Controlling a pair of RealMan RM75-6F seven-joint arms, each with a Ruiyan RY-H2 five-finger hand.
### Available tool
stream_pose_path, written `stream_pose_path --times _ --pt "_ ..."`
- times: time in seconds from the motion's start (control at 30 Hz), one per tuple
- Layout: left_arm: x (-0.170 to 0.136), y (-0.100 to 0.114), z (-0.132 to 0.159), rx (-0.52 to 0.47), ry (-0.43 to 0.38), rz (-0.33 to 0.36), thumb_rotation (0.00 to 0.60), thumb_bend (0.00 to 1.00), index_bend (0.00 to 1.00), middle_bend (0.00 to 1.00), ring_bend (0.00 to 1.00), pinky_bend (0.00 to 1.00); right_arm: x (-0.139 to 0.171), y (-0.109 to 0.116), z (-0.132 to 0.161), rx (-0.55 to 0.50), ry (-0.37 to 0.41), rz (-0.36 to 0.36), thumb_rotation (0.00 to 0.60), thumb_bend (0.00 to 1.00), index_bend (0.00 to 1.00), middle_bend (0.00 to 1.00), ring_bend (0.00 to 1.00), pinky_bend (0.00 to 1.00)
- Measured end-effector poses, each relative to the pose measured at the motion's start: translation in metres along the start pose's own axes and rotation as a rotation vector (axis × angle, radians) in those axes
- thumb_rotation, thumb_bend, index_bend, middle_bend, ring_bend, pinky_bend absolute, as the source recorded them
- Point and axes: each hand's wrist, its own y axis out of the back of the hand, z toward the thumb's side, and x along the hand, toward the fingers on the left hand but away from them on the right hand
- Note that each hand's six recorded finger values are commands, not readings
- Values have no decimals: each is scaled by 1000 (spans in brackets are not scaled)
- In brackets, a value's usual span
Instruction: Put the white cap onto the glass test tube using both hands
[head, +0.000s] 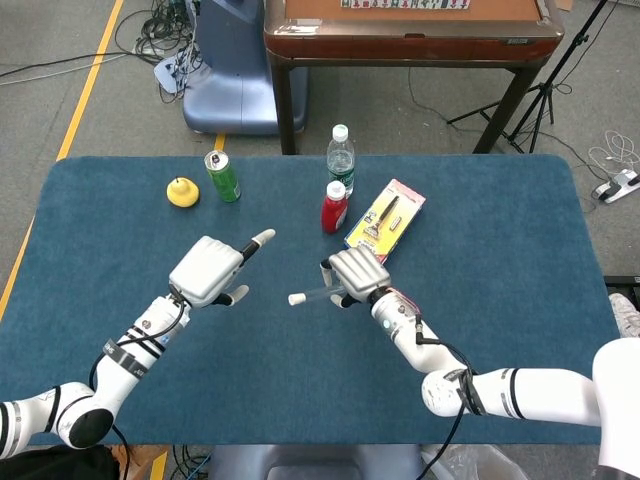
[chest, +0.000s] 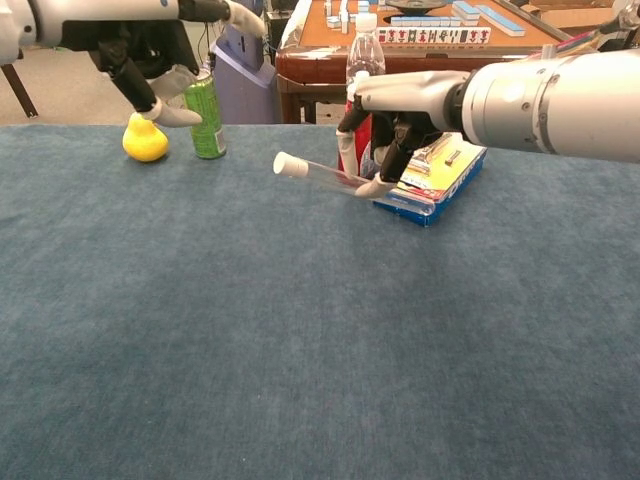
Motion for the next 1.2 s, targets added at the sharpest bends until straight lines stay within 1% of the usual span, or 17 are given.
stream_pose_path --times 0.17,0.4,0.6,0.77,0.83,0.93,1.0,1.03,1.1,1.2 --pt "-8 -3 -21 19 51 20 600 261 0 737 741 1000 0 -12 -7 59 -55 61 600 1000 954 1000 1000 1000" --pt "-18 -15 -46 35 113 11 600 260 0 704 703 1000 -13 -40 -13 101 -93 104 600 1000 954 1000 1000 1000" --pt "-22 -27 -59 36 141 0 600 260 0 691 691 1000 -25 -60 -15 82 -111 109 600 1000 953 1000 1000 1000" --pt "-23 -37 -64 34 148 -14 600 260 0 691 691 1000 -32 -72 -15 66 -109 100 600 1000 949 1000 1000 1000" --pt "-24 -40 -66 34 151 -18 600 260 0 691 690 1000 -34 -75 -15 65 -106 95 600 995 913 1000 1000 1000" --pt "-25 -43 -69 30 156 -20 600 260 0 690 687 1000 -33 -78 -18 54 -106 88 600 929 799 1000 1000 1000" --pt "-25 -44 -70 29 158 -21 600 260 0 688 684 1000 -33 -80 -21 49 -109 84 600 853 653 1000 1000 1000" --pt "-25 -45 -71 29 158 -22 600 260 0 686 682 1000 -33 -80 -21 48 -110 84 600 835 617 1000 1000 1000" --pt "-24 -47 -71 29 158 -25 600 260 0 683 679 1000 -32 -81 -23 48 -112 83 600 749 486 1000 1000 1000" --pt "-24 -50 -71 31 158 -32 600 260 0 680 678 1000 -32 -82 -24 39 -113 82 600 656 398 1000 1000 1000"
